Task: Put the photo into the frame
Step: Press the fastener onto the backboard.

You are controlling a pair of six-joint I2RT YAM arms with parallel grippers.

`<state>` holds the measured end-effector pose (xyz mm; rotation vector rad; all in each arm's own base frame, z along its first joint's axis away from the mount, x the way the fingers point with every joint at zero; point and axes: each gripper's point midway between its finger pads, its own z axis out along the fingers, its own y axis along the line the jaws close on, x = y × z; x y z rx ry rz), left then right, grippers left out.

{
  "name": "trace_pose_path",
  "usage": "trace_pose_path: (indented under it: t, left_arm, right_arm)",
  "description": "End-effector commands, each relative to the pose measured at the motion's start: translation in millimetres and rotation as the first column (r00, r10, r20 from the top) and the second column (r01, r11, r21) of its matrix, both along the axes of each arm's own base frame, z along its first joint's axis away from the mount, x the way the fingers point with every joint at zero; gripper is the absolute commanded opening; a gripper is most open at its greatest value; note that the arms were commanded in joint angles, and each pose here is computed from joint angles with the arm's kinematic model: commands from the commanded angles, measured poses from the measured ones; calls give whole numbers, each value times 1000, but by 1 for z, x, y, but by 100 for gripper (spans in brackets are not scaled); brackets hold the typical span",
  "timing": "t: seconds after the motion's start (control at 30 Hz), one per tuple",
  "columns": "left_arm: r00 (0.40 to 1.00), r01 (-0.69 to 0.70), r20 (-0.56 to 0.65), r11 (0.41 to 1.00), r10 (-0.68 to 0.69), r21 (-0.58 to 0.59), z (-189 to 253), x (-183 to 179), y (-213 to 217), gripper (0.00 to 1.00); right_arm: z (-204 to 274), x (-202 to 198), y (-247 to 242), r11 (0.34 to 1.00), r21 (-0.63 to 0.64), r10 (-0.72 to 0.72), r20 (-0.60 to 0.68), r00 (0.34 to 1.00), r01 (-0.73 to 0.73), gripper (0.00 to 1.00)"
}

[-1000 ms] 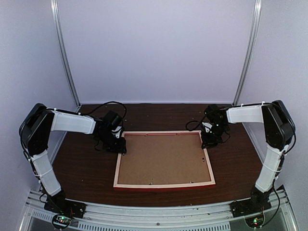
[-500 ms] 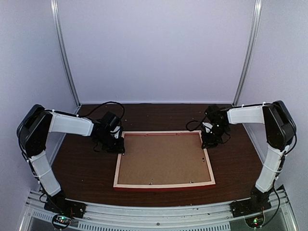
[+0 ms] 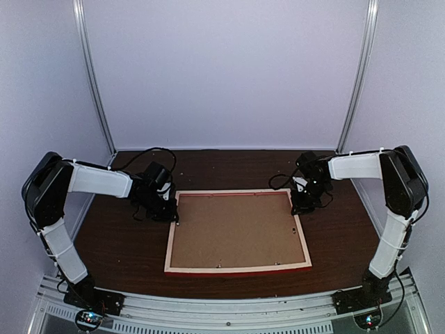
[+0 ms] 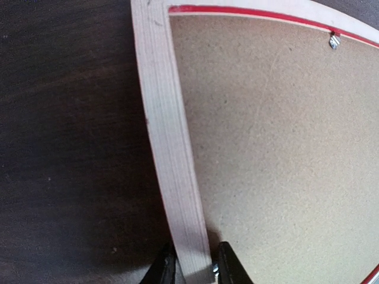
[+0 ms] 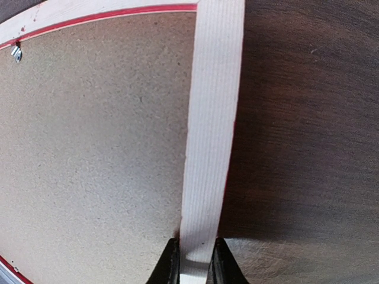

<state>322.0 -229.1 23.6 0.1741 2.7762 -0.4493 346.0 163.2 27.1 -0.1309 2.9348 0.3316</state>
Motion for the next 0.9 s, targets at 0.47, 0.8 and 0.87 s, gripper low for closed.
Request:
trace_pose_path:
  t: [0.47, 0.8, 0.87]
  left_arm:
    - [989, 32, -146, 999, -32, -2, -15, -32, 7, 42]
    - [983, 52, -180, 996, -39, 71, -25, -43, 18, 30]
    - [982, 57, -182, 995, -41, 83, -26, -44, 21, 27]
  right_arm:
    - [-24, -12, -3, 999, -25, 36, -62, 997, -38, 11]
    - [-26, -9, -1, 999, -28, 42, -71, 997, -44, 11]
    - [-26, -7, -1, 999, -28, 43, -71, 997, -46, 11]
